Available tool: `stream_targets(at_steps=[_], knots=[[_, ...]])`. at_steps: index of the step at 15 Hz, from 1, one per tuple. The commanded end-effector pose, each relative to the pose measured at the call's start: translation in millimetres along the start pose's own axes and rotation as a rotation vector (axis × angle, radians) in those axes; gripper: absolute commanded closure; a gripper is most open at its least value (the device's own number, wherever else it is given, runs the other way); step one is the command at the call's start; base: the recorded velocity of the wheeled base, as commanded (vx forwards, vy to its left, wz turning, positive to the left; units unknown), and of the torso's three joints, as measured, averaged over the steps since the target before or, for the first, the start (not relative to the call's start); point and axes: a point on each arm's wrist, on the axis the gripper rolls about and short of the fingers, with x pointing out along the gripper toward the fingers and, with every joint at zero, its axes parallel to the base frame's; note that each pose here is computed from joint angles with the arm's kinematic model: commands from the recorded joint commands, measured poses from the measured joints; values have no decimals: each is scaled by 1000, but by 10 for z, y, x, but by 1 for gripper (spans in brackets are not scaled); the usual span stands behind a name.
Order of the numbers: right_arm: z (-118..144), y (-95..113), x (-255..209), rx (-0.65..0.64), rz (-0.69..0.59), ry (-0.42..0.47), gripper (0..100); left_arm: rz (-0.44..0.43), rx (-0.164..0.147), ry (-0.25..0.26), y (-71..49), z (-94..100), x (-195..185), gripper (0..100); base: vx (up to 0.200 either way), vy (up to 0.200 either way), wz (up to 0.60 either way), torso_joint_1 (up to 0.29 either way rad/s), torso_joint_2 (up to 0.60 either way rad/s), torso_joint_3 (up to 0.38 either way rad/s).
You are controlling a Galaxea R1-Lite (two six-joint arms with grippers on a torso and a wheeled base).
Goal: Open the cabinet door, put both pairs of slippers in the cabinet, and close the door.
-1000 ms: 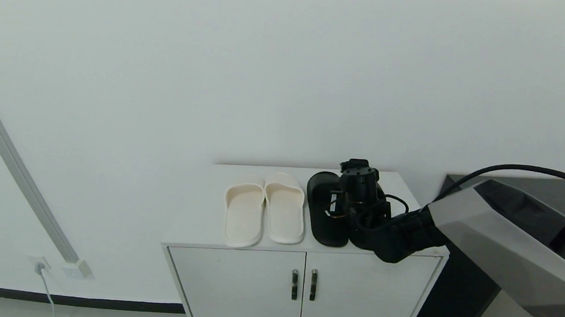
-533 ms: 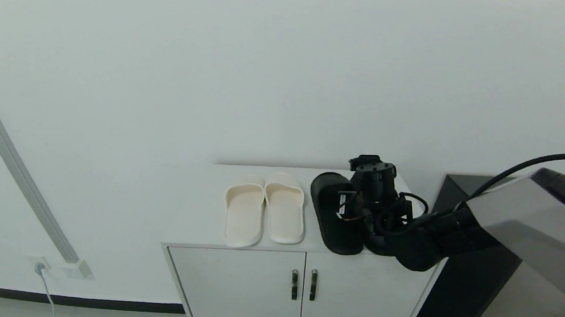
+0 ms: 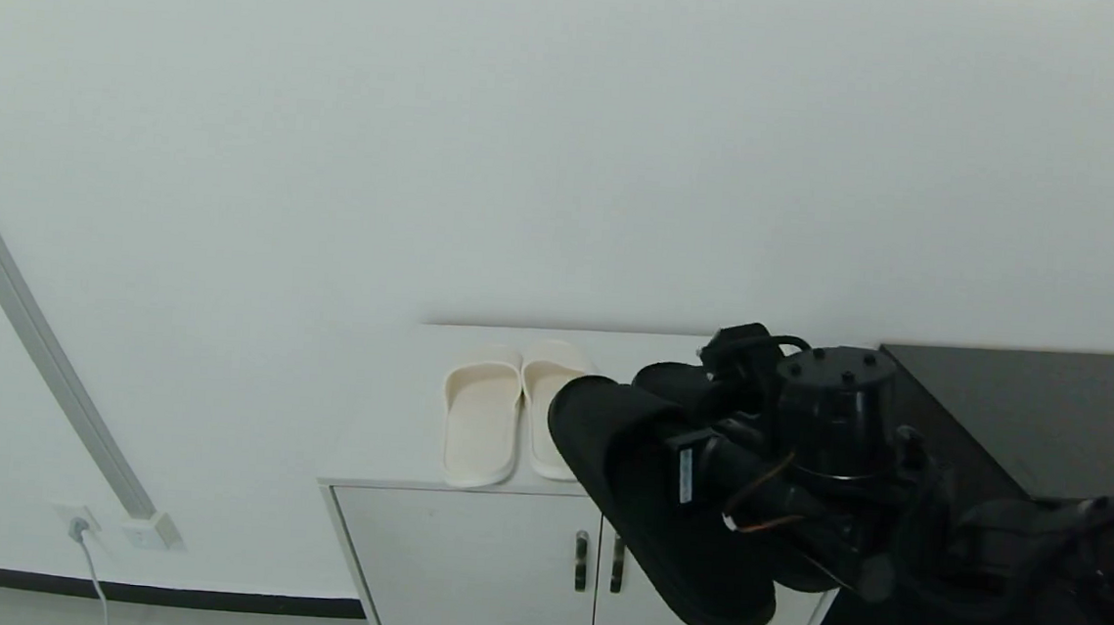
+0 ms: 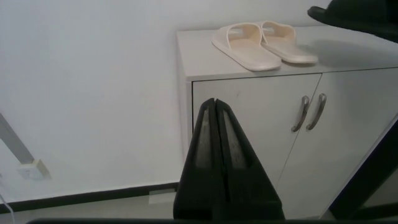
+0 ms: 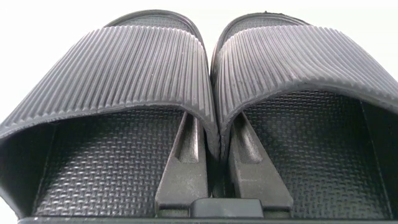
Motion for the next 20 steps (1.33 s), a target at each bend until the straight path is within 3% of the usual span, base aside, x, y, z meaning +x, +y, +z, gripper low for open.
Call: stream_targets(at_steps=[1, 4, 8, 14, 20], knots=[[27, -23, -432, -6, 123, -8, 100, 0, 0, 1, 0, 0, 1, 100, 0, 0, 0, 0, 0, 0], [-114, -86, -661, -15, 227, 44, 100, 0, 0, 1, 0, 0, 1, 100, 0, 0, 0, 0, 0, 0], [-248, -115, -700, -26, 234, 90, 100, 0, 0, 1, 0, 0, 1, 100, 0, 0, 0, 0, 0, 0], [-316, -133, -744, -28, 251, 111, 100, 0, 0, 1, 0, 0, 1, 100, -200, 0, 0, 2, 2, 3], [-363, -136, -762, -22, 298, 65, 100, 0, -2, 1, 0, 0, 1, 100, 0, 0, 0, 0, 0, 0]])
